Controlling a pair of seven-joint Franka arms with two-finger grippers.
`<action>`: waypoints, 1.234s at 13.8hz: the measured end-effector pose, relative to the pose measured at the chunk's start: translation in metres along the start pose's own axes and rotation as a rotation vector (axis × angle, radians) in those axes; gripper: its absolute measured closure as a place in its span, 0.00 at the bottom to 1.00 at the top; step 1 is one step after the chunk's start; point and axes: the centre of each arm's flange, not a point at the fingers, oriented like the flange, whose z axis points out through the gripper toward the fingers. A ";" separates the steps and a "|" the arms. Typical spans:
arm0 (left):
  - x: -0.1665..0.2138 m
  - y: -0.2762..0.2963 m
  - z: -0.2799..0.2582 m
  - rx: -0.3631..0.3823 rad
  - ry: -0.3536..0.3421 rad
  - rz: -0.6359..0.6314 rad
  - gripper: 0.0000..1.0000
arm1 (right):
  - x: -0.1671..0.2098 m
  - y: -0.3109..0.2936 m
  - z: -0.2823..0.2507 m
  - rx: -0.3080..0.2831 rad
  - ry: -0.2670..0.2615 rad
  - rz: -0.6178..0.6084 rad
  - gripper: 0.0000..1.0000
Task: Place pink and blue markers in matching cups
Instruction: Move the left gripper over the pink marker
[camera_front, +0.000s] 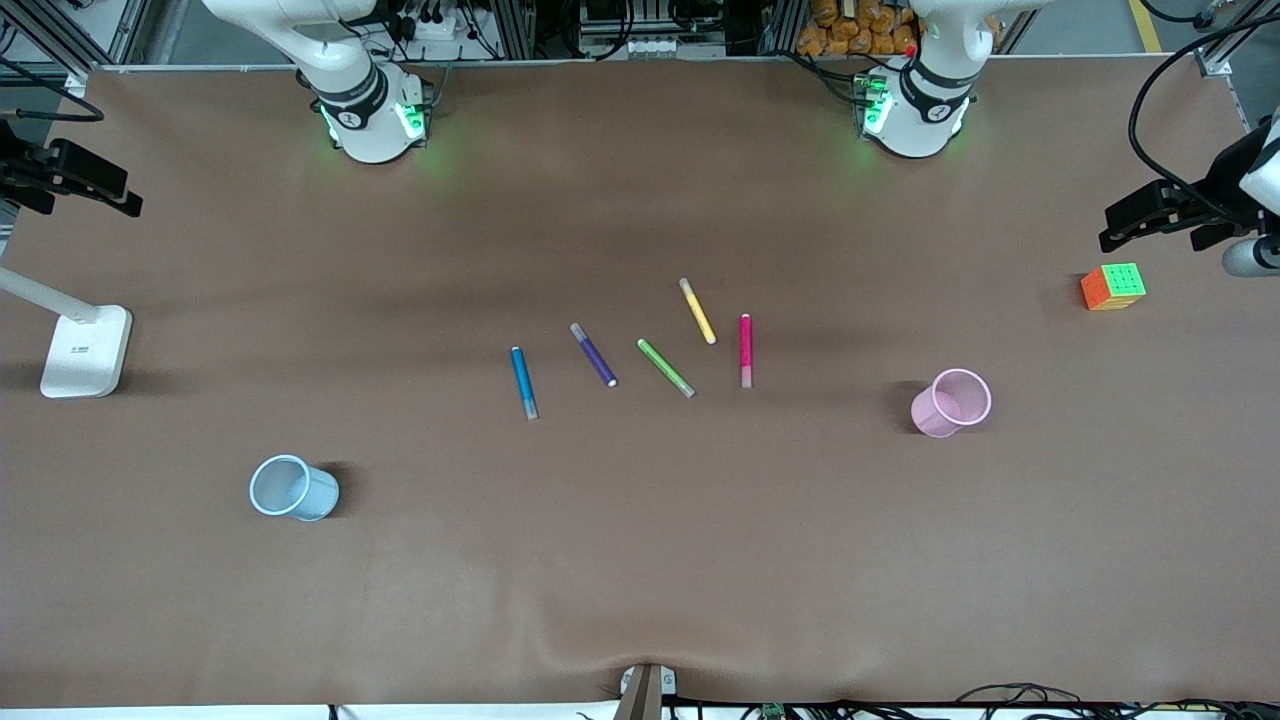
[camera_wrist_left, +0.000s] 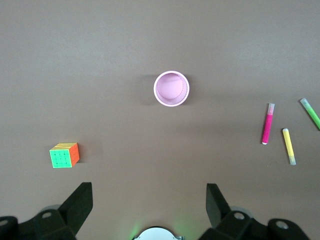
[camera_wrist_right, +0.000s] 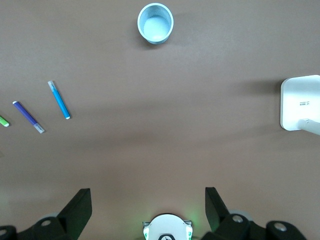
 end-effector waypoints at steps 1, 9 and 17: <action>0.000 0.000 0.000 0.000 0.000 0.000 0.00 | 0.000 0.000 0.000 0.000 0.000 0.000 0.00; 0.031 0.015 0.046 -0.036 -0.082 0.029 0.00 | 0.000 -0.001 0.000 0.002 -0.002 -0.001 0.00; 0.076 0.130 0.191 -0.093 -0.164 -0.104 0.00 | 0.000 -0.014 0.002 0.001 -0.007 -0.027 0.00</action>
